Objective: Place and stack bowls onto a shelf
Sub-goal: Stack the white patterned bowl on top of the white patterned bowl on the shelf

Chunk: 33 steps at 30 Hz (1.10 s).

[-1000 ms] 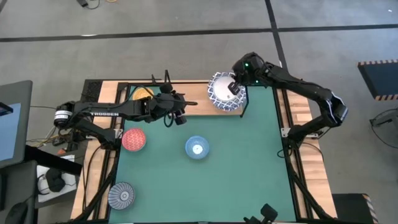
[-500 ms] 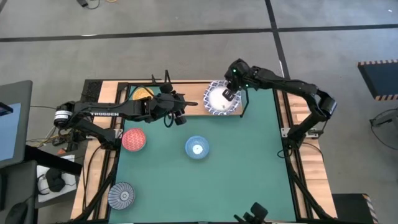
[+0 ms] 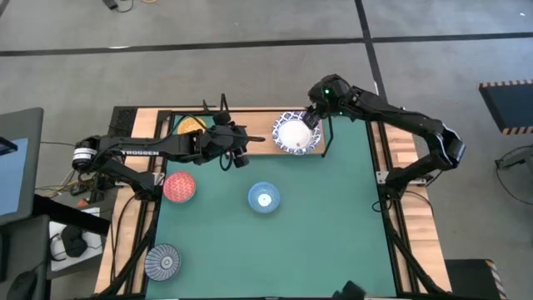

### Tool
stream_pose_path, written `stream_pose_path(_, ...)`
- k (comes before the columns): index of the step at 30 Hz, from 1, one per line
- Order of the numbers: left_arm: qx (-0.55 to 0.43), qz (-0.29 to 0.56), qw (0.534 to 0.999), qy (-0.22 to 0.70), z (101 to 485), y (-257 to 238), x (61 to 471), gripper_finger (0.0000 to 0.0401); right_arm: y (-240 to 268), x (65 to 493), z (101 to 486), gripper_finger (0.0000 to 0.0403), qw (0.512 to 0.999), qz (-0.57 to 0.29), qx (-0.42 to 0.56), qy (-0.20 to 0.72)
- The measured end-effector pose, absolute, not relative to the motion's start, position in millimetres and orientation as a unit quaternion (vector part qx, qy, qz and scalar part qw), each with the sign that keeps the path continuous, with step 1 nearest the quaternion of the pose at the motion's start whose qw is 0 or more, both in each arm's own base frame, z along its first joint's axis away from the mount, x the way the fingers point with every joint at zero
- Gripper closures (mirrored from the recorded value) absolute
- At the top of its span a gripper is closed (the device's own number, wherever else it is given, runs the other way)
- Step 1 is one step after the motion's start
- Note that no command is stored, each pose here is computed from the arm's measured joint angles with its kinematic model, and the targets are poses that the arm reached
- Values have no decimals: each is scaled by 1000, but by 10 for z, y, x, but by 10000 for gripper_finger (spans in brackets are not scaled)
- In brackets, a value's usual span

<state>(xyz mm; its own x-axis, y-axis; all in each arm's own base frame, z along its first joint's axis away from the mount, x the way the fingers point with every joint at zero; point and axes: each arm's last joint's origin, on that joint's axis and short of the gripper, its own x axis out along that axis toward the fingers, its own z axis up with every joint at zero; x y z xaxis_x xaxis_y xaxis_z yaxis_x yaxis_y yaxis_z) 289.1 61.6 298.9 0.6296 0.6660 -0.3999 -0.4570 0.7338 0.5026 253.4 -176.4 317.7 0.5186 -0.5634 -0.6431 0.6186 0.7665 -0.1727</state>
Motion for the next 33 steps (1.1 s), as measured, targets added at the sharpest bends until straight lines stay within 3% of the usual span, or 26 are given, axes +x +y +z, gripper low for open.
stream_pose_path(4, 178, 318, 885, 289, 2991, 616, 2892, 228, -1649, 2743, 3013, 194, 881, -285, 54, 375)
stream_pose_path(12, 178, 317, 883, 297, 2977, 615, 2884, 228, -1753, 3064, 2396, 238, 847, -259, 70, 459)
stream_pose_path(21, 181, 328, 876, 305, 2967, 641, 2869, 228, -1953, 3162, 1883, 246, 816, -242, 101, 516)
stream_pose_path(28, 178, 341, 863, 328, 2925, 650, 2833, 228, -1966, 3110, 1951, 246, 816, -250, 100, 512)
stream_pose_path(33, 154, 356, 841, 378, 2872, 627, 2679, 228, -1853, 2996, 2338, 246, 841, -252, 80, 473)
